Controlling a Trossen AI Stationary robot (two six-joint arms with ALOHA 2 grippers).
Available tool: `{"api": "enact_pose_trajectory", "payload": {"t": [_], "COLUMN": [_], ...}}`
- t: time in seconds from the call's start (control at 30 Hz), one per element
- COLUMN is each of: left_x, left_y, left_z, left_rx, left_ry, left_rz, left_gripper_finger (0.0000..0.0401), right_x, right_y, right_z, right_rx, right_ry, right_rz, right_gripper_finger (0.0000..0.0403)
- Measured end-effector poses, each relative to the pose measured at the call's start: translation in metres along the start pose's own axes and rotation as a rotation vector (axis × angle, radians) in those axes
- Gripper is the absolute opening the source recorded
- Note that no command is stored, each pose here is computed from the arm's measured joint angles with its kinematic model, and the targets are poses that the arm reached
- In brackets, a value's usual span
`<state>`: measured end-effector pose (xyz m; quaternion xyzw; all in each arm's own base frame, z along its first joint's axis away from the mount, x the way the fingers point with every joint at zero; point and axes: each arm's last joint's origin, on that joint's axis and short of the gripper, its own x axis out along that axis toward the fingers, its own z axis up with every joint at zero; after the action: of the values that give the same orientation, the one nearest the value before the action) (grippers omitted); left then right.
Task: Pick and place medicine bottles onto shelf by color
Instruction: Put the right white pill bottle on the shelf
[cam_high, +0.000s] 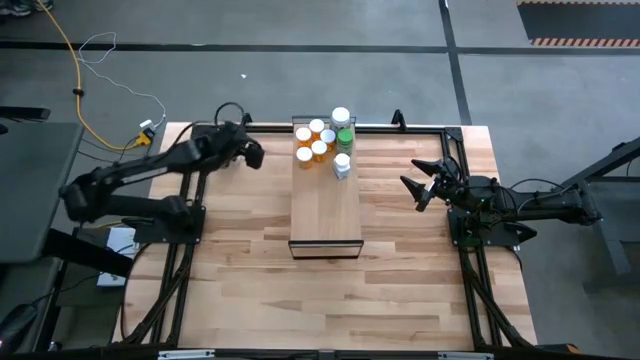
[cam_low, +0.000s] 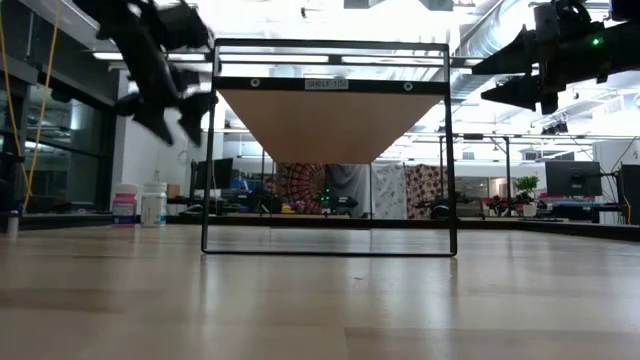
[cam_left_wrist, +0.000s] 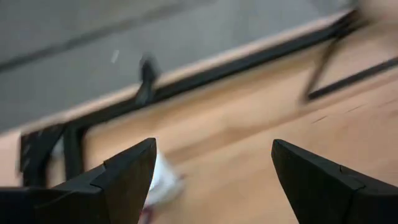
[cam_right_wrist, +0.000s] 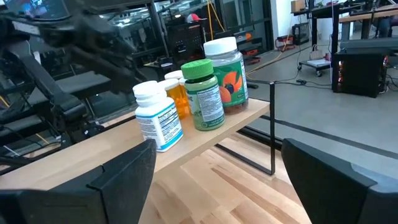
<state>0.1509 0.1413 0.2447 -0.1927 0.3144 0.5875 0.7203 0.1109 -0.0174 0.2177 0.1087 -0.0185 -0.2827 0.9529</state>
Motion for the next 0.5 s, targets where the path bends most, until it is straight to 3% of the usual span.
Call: {"api": "enact_pose_trajectory", "payload": {"t": [0.2,0.5], "left_x": [0.046,0.075], "left_y": [0.015,0.018], "left_z": [0.005,0.010], "left_rx": [0.003,0.002], "left_ry": [0.275,0.331], "left_rz": [0.144,0.256], "left_gripper_finger": [0.0310,0.0310], "right_x": [0.000,0.000], "right_y": [0.000,0.000], "right_z": [0.000,0.000], "right_rx": [-0.004,-0.008], "right_ry": [0.000,0.000], "right_rz": [0.000,0.000], "right_gripper_finger": [0.0337,0.0337]}}
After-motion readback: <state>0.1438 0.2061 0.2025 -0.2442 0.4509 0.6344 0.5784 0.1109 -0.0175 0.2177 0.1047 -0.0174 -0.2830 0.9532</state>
